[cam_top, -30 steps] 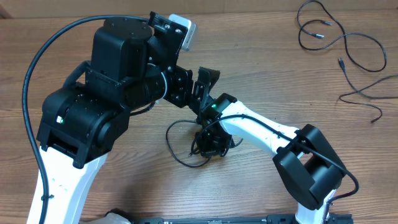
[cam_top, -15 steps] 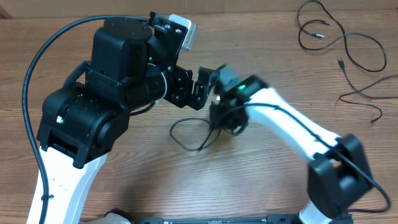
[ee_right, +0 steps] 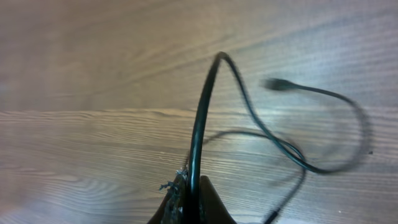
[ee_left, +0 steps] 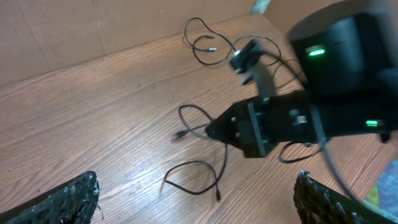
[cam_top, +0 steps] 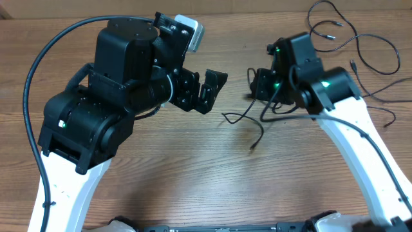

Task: Untangle cables
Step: 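Lift the cable and carry it back right with the right gripper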

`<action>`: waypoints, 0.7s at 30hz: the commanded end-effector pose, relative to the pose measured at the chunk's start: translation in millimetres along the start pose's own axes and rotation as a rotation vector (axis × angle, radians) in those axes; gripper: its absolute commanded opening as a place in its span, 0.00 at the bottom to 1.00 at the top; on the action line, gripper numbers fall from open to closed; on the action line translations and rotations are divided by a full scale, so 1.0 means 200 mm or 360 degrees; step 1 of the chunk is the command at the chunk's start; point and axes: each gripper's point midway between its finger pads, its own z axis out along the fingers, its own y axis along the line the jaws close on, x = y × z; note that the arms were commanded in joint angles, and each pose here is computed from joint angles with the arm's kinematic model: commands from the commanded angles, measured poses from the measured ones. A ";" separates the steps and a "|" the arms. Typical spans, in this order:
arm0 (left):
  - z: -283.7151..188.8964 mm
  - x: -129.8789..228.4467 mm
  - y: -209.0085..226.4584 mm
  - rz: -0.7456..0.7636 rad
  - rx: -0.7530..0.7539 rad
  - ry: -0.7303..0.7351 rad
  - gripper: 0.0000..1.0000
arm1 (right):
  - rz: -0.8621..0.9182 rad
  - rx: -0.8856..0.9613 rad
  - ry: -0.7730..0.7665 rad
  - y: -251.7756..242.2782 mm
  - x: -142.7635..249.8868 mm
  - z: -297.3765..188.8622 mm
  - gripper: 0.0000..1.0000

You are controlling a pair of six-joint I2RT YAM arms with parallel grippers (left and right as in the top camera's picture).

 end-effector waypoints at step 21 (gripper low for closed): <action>-0.01 0.00 0.00 0.0026 -0.0007 -0.0011 1.00 | 0.0119 0.0762 -0.0574 -0.46 -0.18 -0.51 0.04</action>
